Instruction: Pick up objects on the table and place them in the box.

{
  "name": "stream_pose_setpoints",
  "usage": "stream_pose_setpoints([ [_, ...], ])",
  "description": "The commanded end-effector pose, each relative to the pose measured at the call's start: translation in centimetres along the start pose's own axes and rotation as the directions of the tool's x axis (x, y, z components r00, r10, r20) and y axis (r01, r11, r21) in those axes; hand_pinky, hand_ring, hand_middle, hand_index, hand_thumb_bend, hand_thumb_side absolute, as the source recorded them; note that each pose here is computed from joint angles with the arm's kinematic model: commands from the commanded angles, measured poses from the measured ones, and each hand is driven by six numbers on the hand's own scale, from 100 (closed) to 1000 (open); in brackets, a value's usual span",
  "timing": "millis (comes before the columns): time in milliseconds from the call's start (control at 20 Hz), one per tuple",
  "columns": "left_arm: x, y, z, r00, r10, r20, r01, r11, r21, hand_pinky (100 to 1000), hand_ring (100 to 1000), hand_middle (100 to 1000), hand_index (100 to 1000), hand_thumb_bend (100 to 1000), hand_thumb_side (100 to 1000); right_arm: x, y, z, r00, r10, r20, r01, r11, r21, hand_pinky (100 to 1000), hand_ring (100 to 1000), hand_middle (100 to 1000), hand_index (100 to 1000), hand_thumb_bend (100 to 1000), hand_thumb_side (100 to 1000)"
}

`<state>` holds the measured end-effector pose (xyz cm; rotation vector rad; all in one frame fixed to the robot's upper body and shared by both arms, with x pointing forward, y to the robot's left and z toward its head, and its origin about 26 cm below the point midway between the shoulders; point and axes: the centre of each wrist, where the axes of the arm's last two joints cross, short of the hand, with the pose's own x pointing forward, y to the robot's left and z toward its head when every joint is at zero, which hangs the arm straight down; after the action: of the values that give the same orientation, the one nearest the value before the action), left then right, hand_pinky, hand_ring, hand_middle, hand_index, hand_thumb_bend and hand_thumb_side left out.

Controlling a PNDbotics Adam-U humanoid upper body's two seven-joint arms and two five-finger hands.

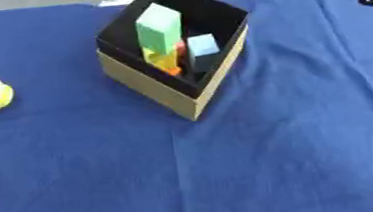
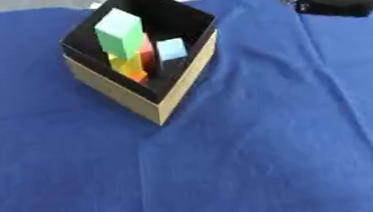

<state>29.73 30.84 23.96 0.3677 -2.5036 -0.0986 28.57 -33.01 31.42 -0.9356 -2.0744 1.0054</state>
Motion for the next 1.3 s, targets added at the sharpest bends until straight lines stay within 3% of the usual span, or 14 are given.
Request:
stream_pose_setpoints([
  [50, 1.1, 1.0, -1.1, 0.996, -0.071, 0.06, 0.072, 0.997, -0.019, 798, 853, 797, 887, 280, 712, -0.3, 0.0, 0.7, 0.997, -0.07, 0.007, 0.071, 0.986, -0.149, 848, 882, 801, 868, 100, 760],
  [450, 1.9, 2.6, -2.0, 0.971, -0.209, 0.114, 0.215, 0.976, -0.044, 804, 851, 798, 888, 284, 703, -1.6, 3.6, 2.8, 0.962, -0.274, 0.01, 0.261, 0.902, -0.345, 844, 891, 799, 864, 100, 758],
  [700, 1.9, 2.7, -2.0, 0.967, -0.225, 0.116, 0.231, 0.972, -0.045, 804, 851, 798, 888, 284, 703, -1.6, 4.1, 3.0, 0.958, -0.288, 0.009, 0.271, 0.892, -0.362, 844, 891, 799, 864, 100, 758],
  [800, 1.9, 2.9, -1.9, 0.962, -0.25, 0.11, 0.258, 0.964, -0.064, 807, 843, 794, 885, 287, 695, -1.9, 4.3, 3.4, 0.952, -0.307, -0.006, 0.281, 0.881, -0.379, 839, 865, 760, 846, 100, 743],
  [1000, 2.5, 3.9, -2.4, 0.92, -0.374, 0.115, 0.388, 0.912, -0.137, 814, 835, 790, 881, 284, 661, -2.3, 5.9, 4.6, 0.929, -0.37, -0.012, 0.334, 0.852, -0.403, 839, 861, 753, 844, 100, 738],
  [1300, 3.1, 4.5, -2.9, 0.819, -0.556, 0.142, 0.57, 0.76, -0.313, 846, 842, 794, 874, 254, 625, -2.4, 6.2, 4.8, 0.93, -0.366, -0.002, 0.333, 0.849, -0.41, 837, 857, 750, 842, 100, 734],
])
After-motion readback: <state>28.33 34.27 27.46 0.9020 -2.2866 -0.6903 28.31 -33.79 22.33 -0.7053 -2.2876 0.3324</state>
